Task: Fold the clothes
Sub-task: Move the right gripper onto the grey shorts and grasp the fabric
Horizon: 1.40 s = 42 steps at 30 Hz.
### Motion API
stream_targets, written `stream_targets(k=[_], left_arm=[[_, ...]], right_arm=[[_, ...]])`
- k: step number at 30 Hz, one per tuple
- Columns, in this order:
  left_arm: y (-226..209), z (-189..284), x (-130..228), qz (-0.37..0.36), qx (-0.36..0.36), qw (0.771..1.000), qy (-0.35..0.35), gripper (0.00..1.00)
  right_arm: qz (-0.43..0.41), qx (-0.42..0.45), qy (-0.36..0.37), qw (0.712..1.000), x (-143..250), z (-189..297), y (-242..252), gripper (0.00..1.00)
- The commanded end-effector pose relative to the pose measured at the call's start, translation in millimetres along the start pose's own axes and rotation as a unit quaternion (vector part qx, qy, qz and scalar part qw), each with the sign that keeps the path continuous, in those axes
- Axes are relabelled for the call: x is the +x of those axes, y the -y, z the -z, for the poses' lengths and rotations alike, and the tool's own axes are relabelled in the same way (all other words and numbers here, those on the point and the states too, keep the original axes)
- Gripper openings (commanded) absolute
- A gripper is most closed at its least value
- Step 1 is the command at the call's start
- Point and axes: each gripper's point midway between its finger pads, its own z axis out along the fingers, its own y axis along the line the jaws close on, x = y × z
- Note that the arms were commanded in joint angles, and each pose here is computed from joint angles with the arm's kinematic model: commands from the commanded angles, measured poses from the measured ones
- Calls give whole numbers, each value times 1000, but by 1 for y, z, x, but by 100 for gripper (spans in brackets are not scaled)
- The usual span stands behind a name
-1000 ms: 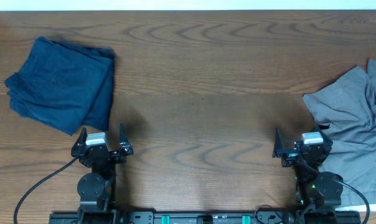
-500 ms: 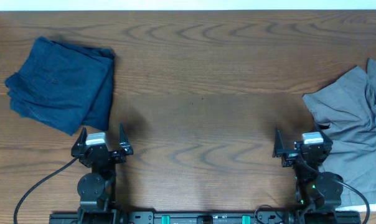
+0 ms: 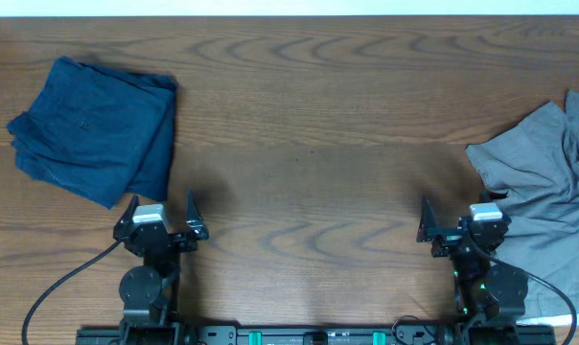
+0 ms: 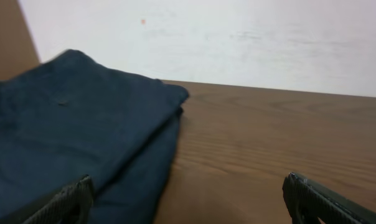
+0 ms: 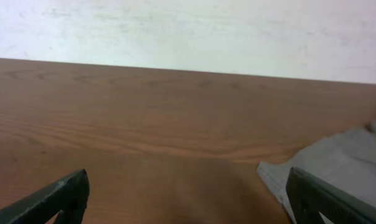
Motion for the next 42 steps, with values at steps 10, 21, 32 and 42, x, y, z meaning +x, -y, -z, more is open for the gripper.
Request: stream_targets(k=[10,21,32,42], left_arm=[[10,3,10,18,21,994,-103,98],[22,-4,4,16,27,954,-298,98],[37,-13,16,34,50,911,-408,98],[38,-14,19,35,51,908,-415,98]], right_arm=[[-22,3,-72,997,4,-10,2,99],[-35,11,-294,955,18,-39,8,99],[-48,44,-476,877,35,-87,43,99],[25,209,-485,849,73,-114,122,90]])
